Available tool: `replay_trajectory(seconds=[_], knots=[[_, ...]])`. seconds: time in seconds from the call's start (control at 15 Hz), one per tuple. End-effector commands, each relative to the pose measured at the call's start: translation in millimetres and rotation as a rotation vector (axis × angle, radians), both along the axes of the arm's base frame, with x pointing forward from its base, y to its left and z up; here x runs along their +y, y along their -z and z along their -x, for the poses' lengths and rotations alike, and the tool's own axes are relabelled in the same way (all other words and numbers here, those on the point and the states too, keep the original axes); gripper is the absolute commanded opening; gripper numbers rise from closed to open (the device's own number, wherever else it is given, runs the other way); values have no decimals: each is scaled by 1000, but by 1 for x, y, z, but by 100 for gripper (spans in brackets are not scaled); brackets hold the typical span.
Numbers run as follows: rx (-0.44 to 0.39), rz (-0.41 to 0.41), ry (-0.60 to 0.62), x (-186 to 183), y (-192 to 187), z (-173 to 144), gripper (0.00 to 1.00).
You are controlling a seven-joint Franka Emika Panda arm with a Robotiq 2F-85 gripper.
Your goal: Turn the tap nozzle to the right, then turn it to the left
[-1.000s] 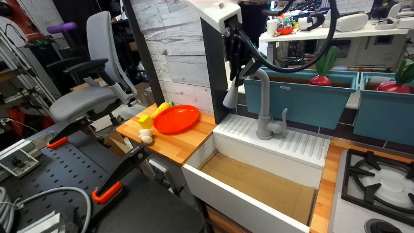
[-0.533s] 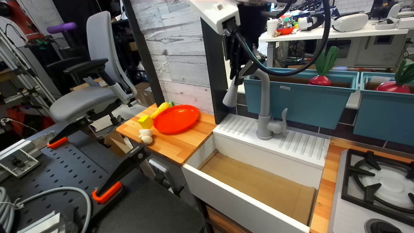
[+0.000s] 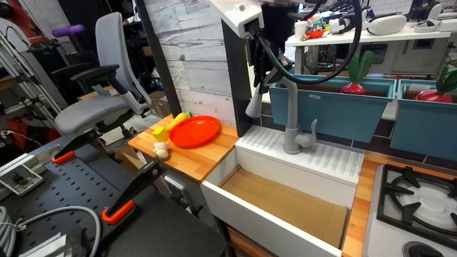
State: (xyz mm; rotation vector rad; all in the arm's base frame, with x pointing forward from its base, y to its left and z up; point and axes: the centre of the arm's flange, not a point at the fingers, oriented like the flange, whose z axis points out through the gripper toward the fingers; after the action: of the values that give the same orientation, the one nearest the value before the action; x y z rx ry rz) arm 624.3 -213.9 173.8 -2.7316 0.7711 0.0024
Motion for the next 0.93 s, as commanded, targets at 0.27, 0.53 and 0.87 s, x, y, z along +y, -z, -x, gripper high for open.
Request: replay_trajectory(seconds=[0.27,0.53,0.87], knots=[[-65,-10,-18,13,-7,-30,87],[-65,-15,-39,17,-17,-23,100],[-39,-19,-64,17,-29,-9,100]])
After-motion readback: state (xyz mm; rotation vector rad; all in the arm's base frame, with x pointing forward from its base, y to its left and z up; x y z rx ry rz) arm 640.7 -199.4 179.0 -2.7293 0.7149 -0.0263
